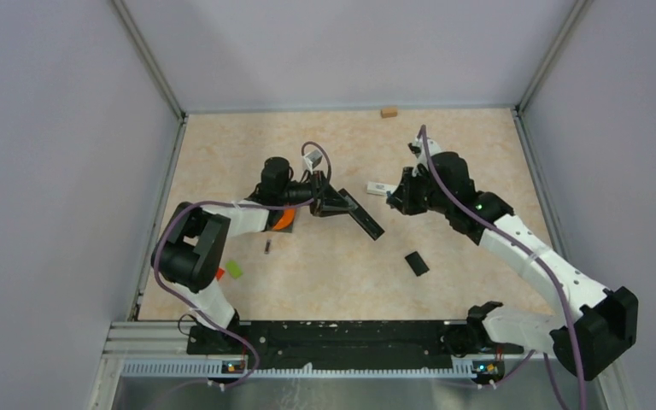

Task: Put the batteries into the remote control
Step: Pick up the battery from the center of the board, then load the battery into the remote control.

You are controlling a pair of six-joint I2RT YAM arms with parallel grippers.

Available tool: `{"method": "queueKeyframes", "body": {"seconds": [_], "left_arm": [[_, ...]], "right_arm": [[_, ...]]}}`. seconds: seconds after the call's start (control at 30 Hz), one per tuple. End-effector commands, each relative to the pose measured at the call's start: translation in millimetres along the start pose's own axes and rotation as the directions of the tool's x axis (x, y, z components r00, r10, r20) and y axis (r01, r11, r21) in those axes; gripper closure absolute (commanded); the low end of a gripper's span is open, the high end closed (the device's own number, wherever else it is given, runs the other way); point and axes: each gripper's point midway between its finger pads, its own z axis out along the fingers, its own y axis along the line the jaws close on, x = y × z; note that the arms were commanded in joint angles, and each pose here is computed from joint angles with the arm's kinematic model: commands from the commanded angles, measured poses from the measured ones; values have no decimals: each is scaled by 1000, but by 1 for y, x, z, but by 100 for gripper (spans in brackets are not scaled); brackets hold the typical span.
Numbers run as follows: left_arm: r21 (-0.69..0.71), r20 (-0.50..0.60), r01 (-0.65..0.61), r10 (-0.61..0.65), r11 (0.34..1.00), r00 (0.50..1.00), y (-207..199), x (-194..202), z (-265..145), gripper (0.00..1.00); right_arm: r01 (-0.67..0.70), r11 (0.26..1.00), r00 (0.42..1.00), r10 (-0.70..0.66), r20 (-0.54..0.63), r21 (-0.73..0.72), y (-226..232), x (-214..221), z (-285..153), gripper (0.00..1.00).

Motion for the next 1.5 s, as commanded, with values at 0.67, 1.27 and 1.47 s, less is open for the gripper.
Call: {"method": "queueKeyframes", "body": {"seconds": [0.67,1.27,1.47], "left_arm": [[89,-41,55,-51,995,998,4,8,11,100],[97,-50,55,-51,994,997,0,7,12,100],[103,-49,55,-50,993,998,-2,7,12,100]], "right_arm": [[375,923,896,-384,-224,-82,36,48,3,99],[419,893,865,-448,-227,-166,42,58,9,91],[418,889,860,-453,-235,-186,43,63,11,88]]}}
